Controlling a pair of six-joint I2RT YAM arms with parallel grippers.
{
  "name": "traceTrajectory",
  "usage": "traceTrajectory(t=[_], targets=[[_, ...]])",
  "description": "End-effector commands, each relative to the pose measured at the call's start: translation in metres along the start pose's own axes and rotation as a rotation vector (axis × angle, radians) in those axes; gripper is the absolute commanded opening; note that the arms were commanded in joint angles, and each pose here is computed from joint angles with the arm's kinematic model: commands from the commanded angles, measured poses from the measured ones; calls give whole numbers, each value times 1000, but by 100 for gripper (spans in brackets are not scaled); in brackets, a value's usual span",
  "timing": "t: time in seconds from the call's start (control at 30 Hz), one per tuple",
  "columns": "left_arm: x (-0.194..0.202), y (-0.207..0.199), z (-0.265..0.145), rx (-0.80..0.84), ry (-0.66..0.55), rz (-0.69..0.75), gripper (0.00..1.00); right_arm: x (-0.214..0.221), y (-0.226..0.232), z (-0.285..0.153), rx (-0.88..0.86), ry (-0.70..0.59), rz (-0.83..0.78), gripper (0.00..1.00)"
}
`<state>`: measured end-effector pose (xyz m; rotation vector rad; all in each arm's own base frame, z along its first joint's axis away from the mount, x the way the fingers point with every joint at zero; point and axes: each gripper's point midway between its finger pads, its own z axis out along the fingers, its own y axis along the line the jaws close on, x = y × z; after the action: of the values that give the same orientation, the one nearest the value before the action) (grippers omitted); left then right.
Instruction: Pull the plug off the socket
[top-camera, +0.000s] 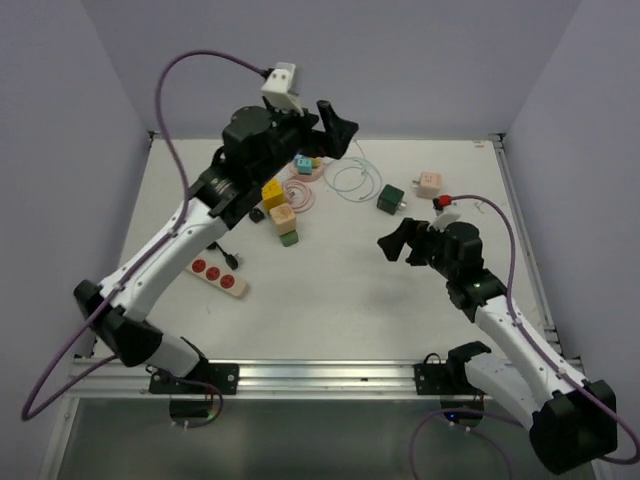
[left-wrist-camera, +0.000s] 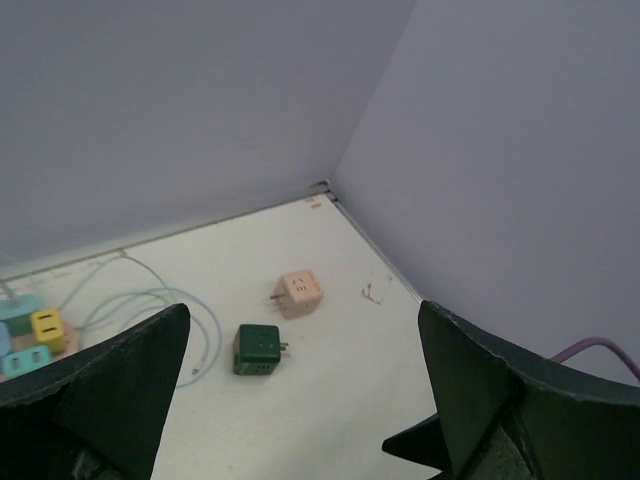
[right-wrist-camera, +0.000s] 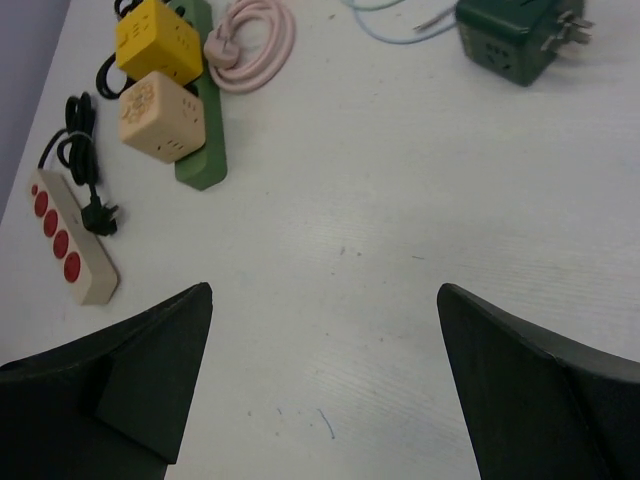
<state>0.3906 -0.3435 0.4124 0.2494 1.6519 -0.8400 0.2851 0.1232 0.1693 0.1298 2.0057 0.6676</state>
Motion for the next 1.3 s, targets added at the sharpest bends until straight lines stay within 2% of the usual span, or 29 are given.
traceTrajectory(t=[0.0,0.03,0.07,0.13,0.17,0.2,0.27,0.3,0.37,0.4,0.47,0.5,0.57,0.63,0.67,0.83,0.97,1.07,1.27], targets=[[10,50,-53,-223,47,126,100,-20,48,15,-102,-81,-172,99],[14,57,-68,-261,72,150,100,-28,66,18,-134,-99,-198,99],[0,56,-89,-279,41,156,100,-12,74,33,-134,-41,-223,99],[7,75,-114,-369,63,183,100,-15,105,45,-190,-41,-270,99],[-5,74,-136,-380,23,183,100,-1,103,64,-160,6,-295,99],[12,88,-146,-428,50,193,100,-12,119,71,-174,-20,-332,99],[8,93,-177,-457,5,204,100,-1,137,89,-174,18,-377,99],[28,112,-187,-525,33,224,100,17,132,110,-135,76,-407,99],[31,125,-209,-587,12,234,100,12,161,125,-156,74,-443,99],[46,136,-215,-624,34,251,100,28,154,144,-112,110,-473,99],[51,141,-227,-644,32,265,99,24,172,160,-117,104,-486,99],[62,148,-230,-660,52,282,92,27,176,167,-115,113,-487,99],[62,154,-239,-688,34,298,61,40,186,189,-120,147,-492,99],[67,162,-245,-723,33,318,66,53,192,208,-112,181,-501,99],[67,164,-247,-736,31,317,78,55,195,212,-116,187,-504,99],[78,170,-254,-753,37,305,87,68,206,237,-101,214,-540,99],[72,173,-262,-787,4,290,96,77,190,254,-3,225,-566,99],[69,175,-267,-807,-16,283,100,90,186,260,-4,258,-572,98],[70,180,-272,-845,-27,280,100,96,185,247,-53,274,-588,75]])
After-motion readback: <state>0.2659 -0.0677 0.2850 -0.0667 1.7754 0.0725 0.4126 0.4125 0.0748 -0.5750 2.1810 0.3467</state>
